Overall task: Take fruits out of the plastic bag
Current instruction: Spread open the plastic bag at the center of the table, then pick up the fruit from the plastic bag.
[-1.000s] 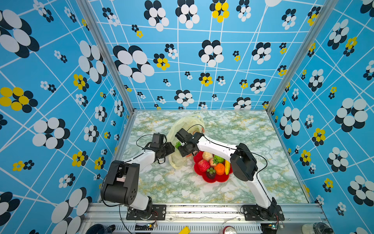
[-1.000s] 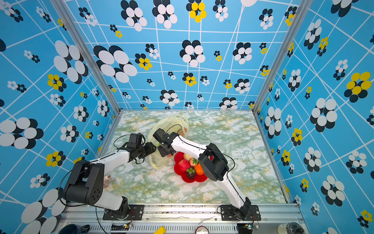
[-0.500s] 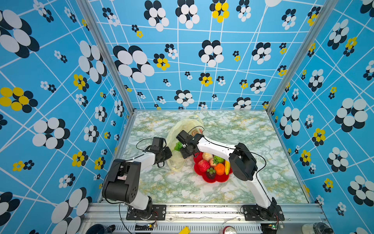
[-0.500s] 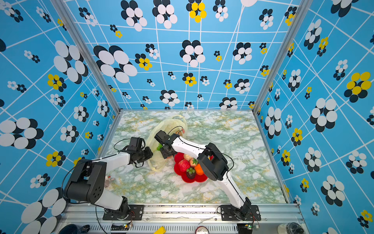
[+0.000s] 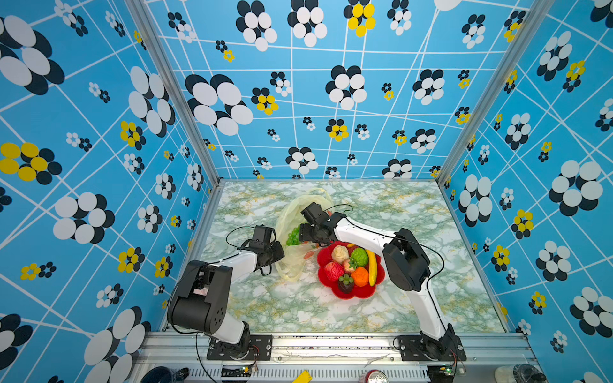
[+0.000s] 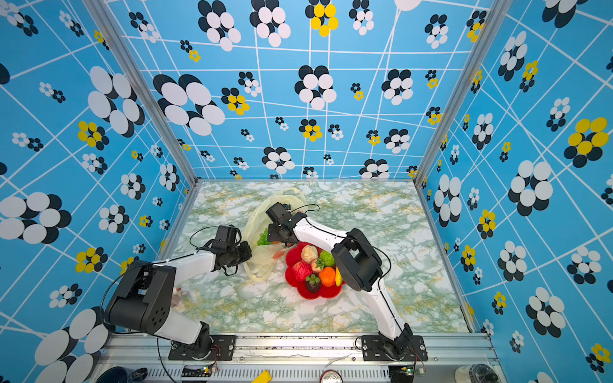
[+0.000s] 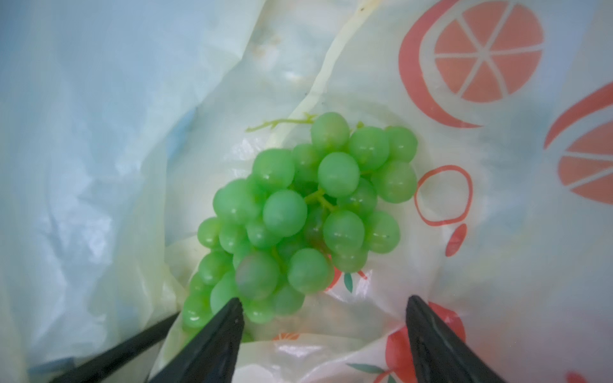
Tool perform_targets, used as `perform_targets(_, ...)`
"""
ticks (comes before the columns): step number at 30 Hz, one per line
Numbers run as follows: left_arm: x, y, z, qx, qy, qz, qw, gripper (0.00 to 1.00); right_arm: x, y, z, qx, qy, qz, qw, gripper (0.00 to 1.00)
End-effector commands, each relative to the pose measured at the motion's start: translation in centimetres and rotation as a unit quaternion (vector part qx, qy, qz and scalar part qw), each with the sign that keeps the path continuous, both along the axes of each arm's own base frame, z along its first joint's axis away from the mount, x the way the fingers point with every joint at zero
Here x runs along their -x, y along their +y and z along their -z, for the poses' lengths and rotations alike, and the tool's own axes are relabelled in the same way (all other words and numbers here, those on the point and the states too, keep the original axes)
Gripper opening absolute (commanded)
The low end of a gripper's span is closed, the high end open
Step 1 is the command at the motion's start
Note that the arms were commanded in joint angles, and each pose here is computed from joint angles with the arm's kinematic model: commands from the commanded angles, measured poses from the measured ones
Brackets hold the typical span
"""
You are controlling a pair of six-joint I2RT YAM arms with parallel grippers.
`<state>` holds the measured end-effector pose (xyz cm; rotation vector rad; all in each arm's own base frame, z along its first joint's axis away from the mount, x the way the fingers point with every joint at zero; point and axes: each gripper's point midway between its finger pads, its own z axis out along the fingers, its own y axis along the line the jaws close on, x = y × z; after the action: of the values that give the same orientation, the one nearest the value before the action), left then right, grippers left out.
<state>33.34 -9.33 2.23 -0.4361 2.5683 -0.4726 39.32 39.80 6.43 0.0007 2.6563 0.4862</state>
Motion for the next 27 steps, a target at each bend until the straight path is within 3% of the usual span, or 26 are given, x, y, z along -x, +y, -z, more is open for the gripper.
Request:
perform_targets(1, 1.8, 0.5, 1.0, -0.018, 0.020, 0.007, 1.000, 0.17, -1.1, 0.5, -1.5, -0.047, -0.001, 0.075, 0.996, 0.87)
perform_targets(8, 1.6, 0.0, 0.5, -0.021, 0.005, 0.021, 1.000, 0.17, -2.2, 1.6, 0.3, -0.056, 0.016, 0.106, 0.993, 0.97)
perform_targets(18, 1.7, -0.7, 0.0, -0.026, -0.010, 0.036, 0.999, 0.16, -3.1, 0.6, 3.2, 0.028, 0.023, 0.132, 0.991, 0.98)
perform_targets(23, 1.6, -1.4, -0.4, -0.028, -0.024, 0.049, 0.998, 0.15, -3.4, 1.1, 4.3, 0.044, 0.025, 0.123, 0.991, 0.92)
perform_targets(27, 1.4, -1.5, -0.6, -0.036, -0.027, 0.053, 0.998, 0.15, -3.8, 1.6, 4.8, 0.046, 0.025, 0.116, 0.992, 0.77)
